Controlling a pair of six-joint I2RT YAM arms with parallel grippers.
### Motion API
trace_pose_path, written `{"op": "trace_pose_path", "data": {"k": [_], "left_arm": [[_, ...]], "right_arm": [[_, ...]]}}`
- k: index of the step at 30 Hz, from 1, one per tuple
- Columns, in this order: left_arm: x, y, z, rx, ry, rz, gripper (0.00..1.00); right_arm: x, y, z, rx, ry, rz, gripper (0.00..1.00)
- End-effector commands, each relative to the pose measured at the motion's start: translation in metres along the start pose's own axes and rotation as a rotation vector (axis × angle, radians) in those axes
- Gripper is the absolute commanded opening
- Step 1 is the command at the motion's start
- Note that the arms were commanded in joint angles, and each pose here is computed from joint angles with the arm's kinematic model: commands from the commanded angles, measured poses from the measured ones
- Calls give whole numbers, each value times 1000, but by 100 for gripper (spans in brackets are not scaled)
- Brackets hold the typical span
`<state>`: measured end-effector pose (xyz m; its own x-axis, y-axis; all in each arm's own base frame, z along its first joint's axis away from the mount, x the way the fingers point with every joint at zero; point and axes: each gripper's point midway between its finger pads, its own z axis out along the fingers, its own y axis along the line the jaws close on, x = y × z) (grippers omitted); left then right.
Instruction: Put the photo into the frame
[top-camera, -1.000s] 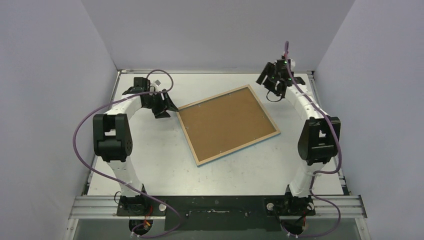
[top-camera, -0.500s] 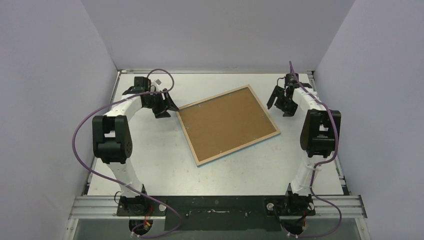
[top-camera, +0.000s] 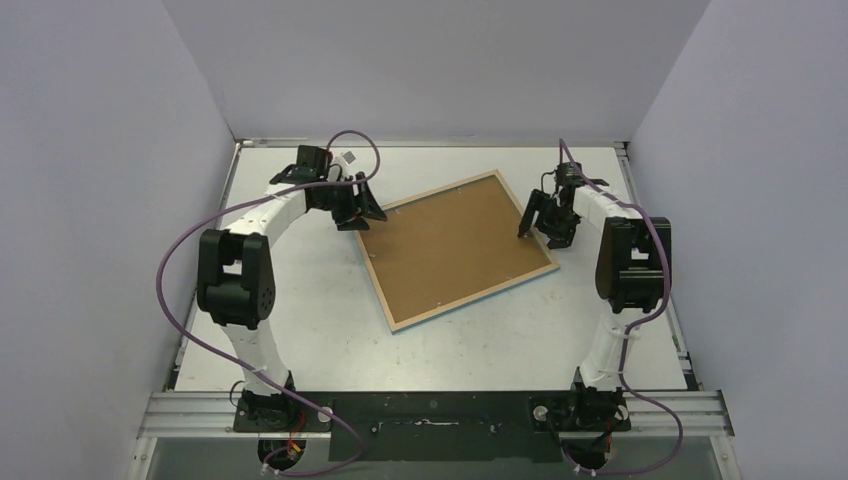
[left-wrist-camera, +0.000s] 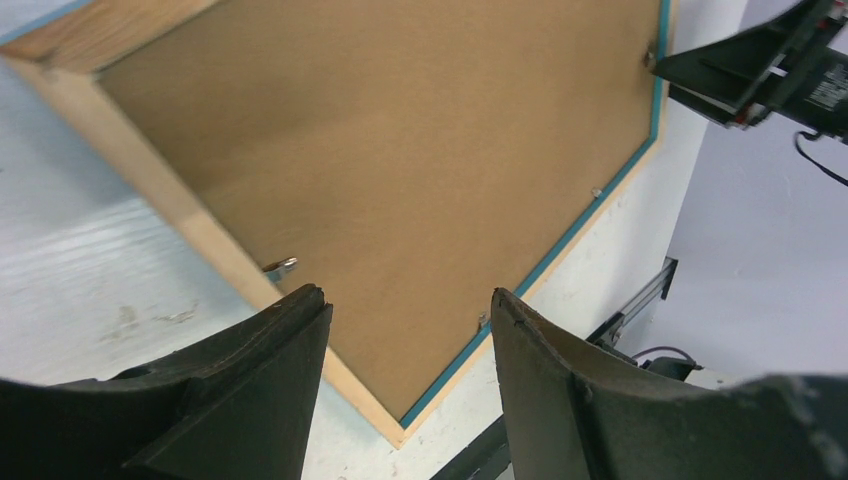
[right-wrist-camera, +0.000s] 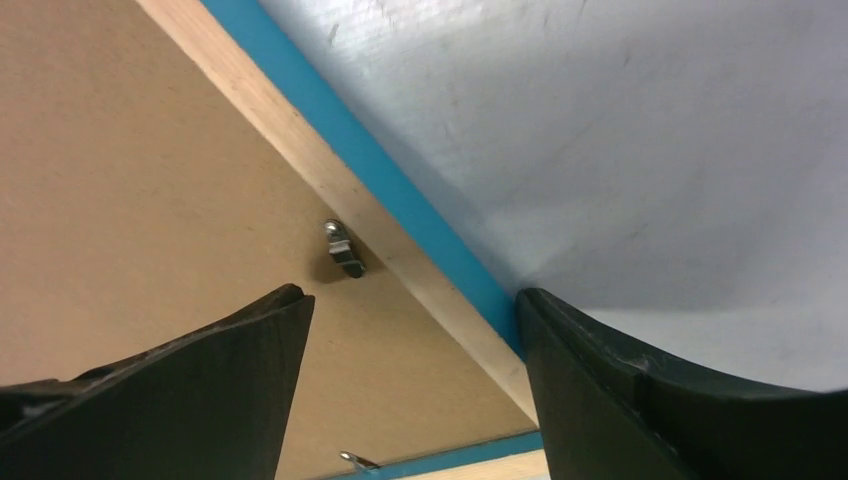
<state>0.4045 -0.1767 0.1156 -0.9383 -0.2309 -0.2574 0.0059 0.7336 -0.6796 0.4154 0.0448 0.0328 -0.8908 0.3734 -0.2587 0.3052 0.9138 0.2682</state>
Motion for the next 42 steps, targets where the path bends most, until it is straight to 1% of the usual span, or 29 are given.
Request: {"op": "trace_pose_path", "data": {"k": [1,4,10,16,20,25,29,32,35,38,42], "left_arm": [[-11,-34,9,80,-11,86,58],[-11,-37,17,87,-2,93,58],[-3,-45,34,101,18,105,58],[12,-50,51,103,53,118,58],[25,-52,62,107,85,121,58],[40,-63,79,130,127,144,57],[51,-76,93,150,148,178,56],[62,-83,104,172,171,189,52],[69,-91,111,202,180,191,50],[73,-101,114,262,183,205,47],[81,-115,117,358,208,253,42]], "right_arm": [[18,26,-8,-67,4,1,76],[35,35,-10,-81,29,-9,74],[74,60,-24,-105,34,-32,72],[103,60,-44,-67,-3,-17,71],[120,78,-51,-113,-18,-105,71],[141,92,-49,-120,1,-189,70],[129,93,-61,-76,-69,-204,70],[109,85,-72,6,-138,-223,70],[91,79,-81,81,-190,-278,70],[83,76,-78,120,-184,-339,70],[81,72,-56,155,-124,-400,69]]}}
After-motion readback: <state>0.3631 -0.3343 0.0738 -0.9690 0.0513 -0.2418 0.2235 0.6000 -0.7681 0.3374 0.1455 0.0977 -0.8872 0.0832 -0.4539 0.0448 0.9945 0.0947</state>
